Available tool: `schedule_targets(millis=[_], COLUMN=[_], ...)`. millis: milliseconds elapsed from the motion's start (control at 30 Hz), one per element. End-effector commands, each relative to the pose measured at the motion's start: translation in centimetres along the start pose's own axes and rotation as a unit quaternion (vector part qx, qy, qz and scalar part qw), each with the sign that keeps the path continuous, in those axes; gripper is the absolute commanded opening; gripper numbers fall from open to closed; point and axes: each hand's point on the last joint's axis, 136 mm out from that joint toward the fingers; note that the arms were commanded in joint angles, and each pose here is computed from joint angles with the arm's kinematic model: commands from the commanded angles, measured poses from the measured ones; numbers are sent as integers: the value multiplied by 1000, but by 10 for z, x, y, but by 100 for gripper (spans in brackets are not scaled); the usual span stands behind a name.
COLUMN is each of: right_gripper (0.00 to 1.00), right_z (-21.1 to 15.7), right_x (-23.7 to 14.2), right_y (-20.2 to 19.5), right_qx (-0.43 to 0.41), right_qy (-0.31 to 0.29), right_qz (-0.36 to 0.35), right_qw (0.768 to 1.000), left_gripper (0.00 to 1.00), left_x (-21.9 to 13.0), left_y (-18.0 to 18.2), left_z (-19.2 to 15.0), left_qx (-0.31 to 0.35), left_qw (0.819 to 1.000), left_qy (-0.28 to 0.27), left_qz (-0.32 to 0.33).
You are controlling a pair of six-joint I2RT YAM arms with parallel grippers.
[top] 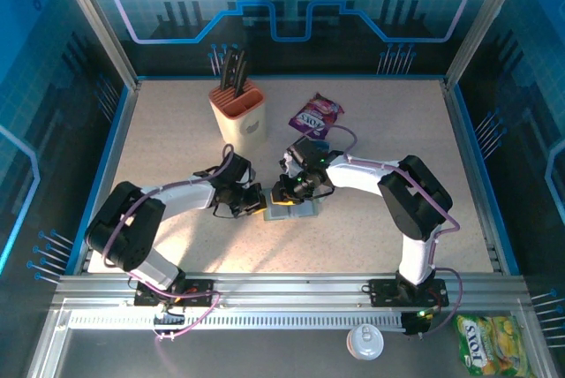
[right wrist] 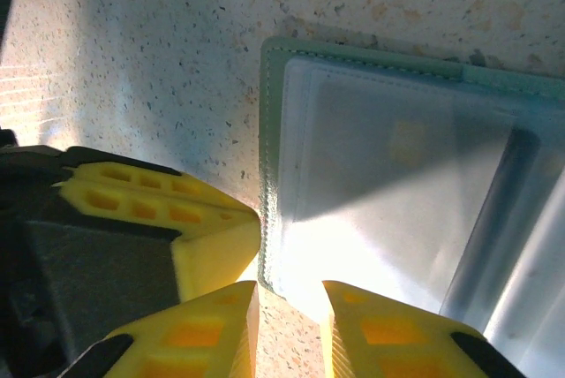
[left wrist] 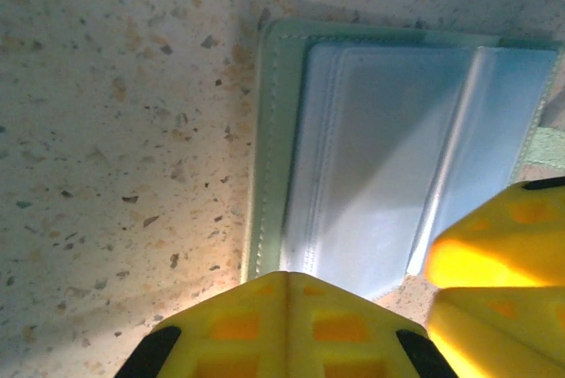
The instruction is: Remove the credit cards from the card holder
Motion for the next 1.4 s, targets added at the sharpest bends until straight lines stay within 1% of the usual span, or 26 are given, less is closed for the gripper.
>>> schedule_targets(millis=[0,100,267,533,733,867,1067,1200,1367], right_gripper=[26,26,26,28,30,30,30,30,30], right_z=[-2,-4,-4,-6,-5,-2,-2,-5,-9], right_x=[-1,0,0,9,15,18,21,21,6], right_y=[0,-3,-2,-7,-5,-2,-5,-12,-27], right_qx=[-3,0,2,10,10,12,13,16,11], right_qy=[5,8,9,22,26,23,26,29,25], right_qz=[-9,-10,-9,-10,-1,9,7,-9,-61], right_qw=[1000,1000,1000,1000,1000,1000,1000,999,998], left_gripper=[1,0,0,0,0,0,0,0,0], left_x=[7,10,5,-1,-3,-3,-4,-4,-5], left_y=[1,7,23,27,27,27,27,28,29], left_z=[-4,-6,-5,1,3,3,4,4,4], left_qx=[-9,-7,-5,4,10,10,10,9,10], left_qw=[1000,1000,999,998,997,997,997,997,997], left_qy=[19,25,15,0,-4,-4,-5,-3,-4], left_qz=[-7,4,46,68,74,76,75,76,79])
Point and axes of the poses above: each hand's point on the last joint's axis, 136 mm out from that joint toward the fingers, its own x axis out along the fingers, its own y axis along the line the jaws close on, z = x × y, and after that the axes turned 5 degrees about -x, right-handed
